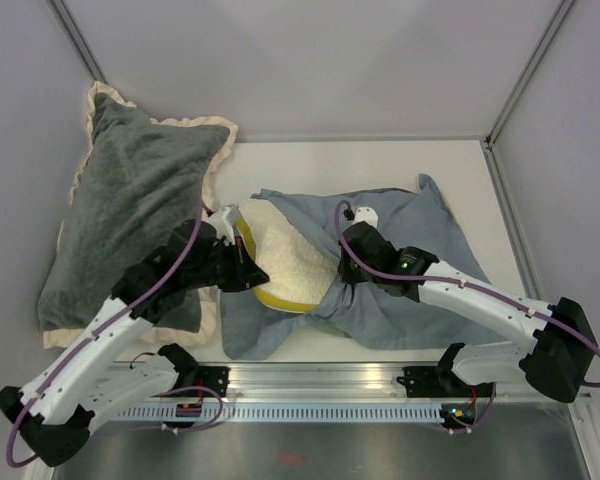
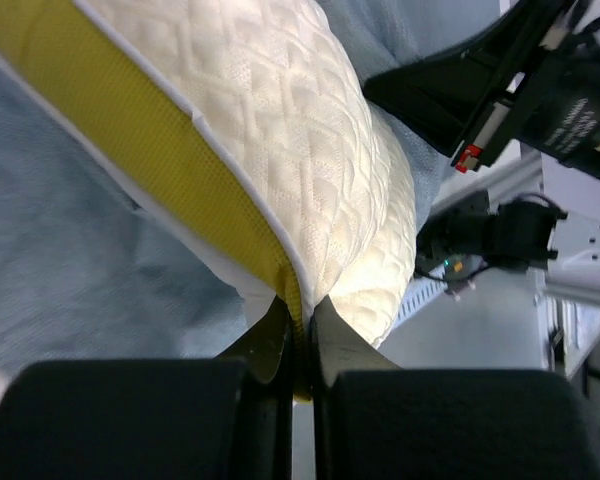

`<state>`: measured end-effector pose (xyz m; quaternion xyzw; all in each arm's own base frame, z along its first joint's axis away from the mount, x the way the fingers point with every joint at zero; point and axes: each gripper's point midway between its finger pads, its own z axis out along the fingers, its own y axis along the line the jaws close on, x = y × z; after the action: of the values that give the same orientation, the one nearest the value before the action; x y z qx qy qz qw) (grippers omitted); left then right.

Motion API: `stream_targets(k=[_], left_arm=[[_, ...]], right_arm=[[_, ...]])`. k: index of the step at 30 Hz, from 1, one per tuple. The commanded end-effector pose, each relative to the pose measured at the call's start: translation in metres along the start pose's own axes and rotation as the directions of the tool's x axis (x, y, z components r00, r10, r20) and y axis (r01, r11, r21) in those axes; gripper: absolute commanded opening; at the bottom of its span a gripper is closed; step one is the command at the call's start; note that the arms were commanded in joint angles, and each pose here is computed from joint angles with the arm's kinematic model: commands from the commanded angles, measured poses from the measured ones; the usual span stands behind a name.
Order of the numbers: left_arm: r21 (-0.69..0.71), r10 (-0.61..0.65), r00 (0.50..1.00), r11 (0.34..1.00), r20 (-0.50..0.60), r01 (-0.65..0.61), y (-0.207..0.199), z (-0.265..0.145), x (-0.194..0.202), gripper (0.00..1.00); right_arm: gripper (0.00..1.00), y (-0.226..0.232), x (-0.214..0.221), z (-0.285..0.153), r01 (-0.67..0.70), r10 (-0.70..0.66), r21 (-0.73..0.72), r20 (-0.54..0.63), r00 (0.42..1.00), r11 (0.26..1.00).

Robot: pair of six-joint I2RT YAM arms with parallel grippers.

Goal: Remove the pillowcase from the pillow

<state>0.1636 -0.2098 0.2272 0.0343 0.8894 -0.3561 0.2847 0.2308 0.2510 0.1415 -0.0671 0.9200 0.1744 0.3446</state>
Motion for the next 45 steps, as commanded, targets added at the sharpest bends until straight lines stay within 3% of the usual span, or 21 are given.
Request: stream_targets(k=[1,6,9,12,15,16,18,19,21,24,30,34,36,38,39,40,41,45], left_arm=[[-0.09,0.045,0.965,0.996,0.259,-0.022,-0.002,-0.07,-0.043,0.02],[-0.087,0.022,0.85,0.996,0.526,0.029,-0.003,-0.157,-0.069,0.02],[-0.06,0.0,0.798,0.997,0.603,0.046,0.002,-0.189,-0.066,0.02],[-0.047,-0.007,0.797,0.998,0.604,0.045,0.008,-0.188,-0.057,0.02],[-0.043,0.003,0.835,0.999,0.55,0.025,0.008,-0.168,-0.048,0.02],[-0.051,0.006,0.845,0.998,0.535,0.026,0.01,-0.163,-0.046,0.02],[-0.079,0.013,0.849,0.996,0.528,0.033,0.016,-0.157,-0.045,0.02],[-0.093,0.018,0.85,0.995,0.526,0.036,0.02,-0.157,-0.044,0.02],[-0.114,0.031,0.843,0.993,0.537,0.036,0.024,-0.161,-0.045,0.02],[-0.128,0.036,0.847,0.991,0.53,0.037,0.029,-0.162,-0.041,0.02],[-0.115,0.022,0.866,0.993,0.5,0.041,0.033,-0.152,-0.029,0.02],[-0.099,0.017,0.869,0.994,0.494,0.037,0.032,-0.154,-0.025,0.02],[-0.102,0.017,0.87,0.994,0.493,0.038,0.033,-0.155,-0.024,0.02],[-0.113,0.021,0.875,0.993,0.484,0.039,0.036,-0.152,-0.022,0.02],[-0.114,0.021,0.876,0.993,0.481,0.039,0.036,-0.151,-0.022,0.02],[-0.124,0.024,0.882,0.992,0.47,0.039,0.038,-0.147,-0.02,0.02],[-0.122,0.026,0.891,0.992,0.453,0.034,0.038,-0.142,-0.018,0.02],[-0.111,0.027,0.924,0.994,0.381,0.017,0.038,-0.11,-0.01,0.02]], right_arm=[[0.0,-0.061,-0.003,-0.001,-0.049,0.032,0.26,0.071,0.997,0.964],[0.0,-0.099,-0.004,-0.005,-0.11,0.083,0.332,0.094,0.992,0.937],[0.0,-0.109,-0.008,-0.003,-0.122,0.093,0.353,0.096,0.991,0.927],[0.0,-0.109,-0.01,0.001,-0.094,0.07,0.352,0.08,0.994,0.931],[0.07,-0.059,-0.009,0.012,-0.026,0.027,0.094,-0.008,1.0,0.995],[0.3,-0.045,-0.012,0.011,-0.008,0.008,0.024,-0.017,1.0,1.0],[0.62,-0.029,-0.026,0.002,-0.021,0.021,-0.042,0.003,1.0,0.999],[0.97,-0.034,-0.031,-0.004,-0.038,0.038,-0.007,0.015,0.999,0.999],[0.98,-0.052,-0.058,-0.015,-0.057,0.044,0.11,0.117,0.992,0.992],[0.98,-0.064,-0.084,-0.015,-0.056,0.03,0.18,0.142,0.989,0.982],[0.97,-0.105,-0.115,0.031,-0.076,0.041,0.328,0.113,0.993,0.941],[0.94,-0.128,-0.105,0.07,-0.077,0.075,0.399,0.022,0.997,0.914],[0.93,-0.118,-0.109,0.073,-0.082,0.081,0.342,0.018,0.997,0.936],[0.92,-0.07,-0.098,0.071,-0.089,0.091,0.065,-0.033,0.995,0.994],[0.92,-0.068,-0.099,0.067,-0.087,0.088,0.052,-0.012,0.996,0.995],[0.92,-0.045,-0.096,0.054,-0.091,0.088,-0.084,-0.036,0.995,0.992],[0.97,-0.044,-0.083,0.052,-0.098,0.093,-0.103,-0.058,0.994,0.99],[0.98,-0.038,-0.059,0.03,-0.115,0.1,-0.161,-0.102,0.99,0.98]])
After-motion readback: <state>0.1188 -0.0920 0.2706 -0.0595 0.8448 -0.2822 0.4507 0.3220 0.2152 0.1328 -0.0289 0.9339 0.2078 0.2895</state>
